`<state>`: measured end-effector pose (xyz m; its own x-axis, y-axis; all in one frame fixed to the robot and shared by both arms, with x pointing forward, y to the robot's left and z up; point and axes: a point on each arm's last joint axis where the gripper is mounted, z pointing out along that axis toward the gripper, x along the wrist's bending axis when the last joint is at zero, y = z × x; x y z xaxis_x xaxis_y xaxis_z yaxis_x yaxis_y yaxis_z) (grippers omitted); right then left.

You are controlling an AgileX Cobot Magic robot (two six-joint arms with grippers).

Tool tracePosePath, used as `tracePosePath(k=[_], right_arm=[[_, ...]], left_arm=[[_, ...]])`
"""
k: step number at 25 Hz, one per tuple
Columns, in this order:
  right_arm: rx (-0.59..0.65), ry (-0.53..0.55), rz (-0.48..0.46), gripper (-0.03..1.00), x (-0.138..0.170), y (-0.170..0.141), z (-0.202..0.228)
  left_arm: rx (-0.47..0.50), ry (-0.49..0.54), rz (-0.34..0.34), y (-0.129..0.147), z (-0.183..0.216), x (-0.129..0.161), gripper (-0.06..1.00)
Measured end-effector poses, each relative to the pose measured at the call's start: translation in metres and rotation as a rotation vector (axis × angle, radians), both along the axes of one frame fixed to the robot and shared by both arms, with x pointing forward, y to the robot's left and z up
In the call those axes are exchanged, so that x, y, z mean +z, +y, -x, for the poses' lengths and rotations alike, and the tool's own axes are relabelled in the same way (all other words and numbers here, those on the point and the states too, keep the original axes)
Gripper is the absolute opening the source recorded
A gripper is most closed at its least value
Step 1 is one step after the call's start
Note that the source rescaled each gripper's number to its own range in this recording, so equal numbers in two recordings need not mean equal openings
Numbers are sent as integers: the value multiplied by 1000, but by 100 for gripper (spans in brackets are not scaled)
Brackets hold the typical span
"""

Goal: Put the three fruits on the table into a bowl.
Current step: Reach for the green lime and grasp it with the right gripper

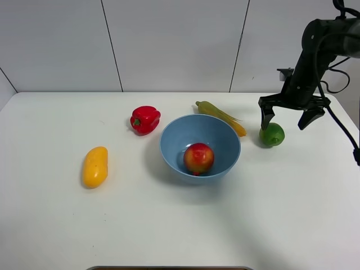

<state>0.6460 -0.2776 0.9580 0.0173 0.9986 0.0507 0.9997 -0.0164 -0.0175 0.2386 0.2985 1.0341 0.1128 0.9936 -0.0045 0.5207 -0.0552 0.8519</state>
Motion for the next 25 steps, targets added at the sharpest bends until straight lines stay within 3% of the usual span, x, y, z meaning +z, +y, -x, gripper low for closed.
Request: tracePosePath(k=[25], right_arm=[[83, -60, 45, 85, -60, -3, -23]], left_arm=[[0, 0, 0, 0, 0, 0, 87]])
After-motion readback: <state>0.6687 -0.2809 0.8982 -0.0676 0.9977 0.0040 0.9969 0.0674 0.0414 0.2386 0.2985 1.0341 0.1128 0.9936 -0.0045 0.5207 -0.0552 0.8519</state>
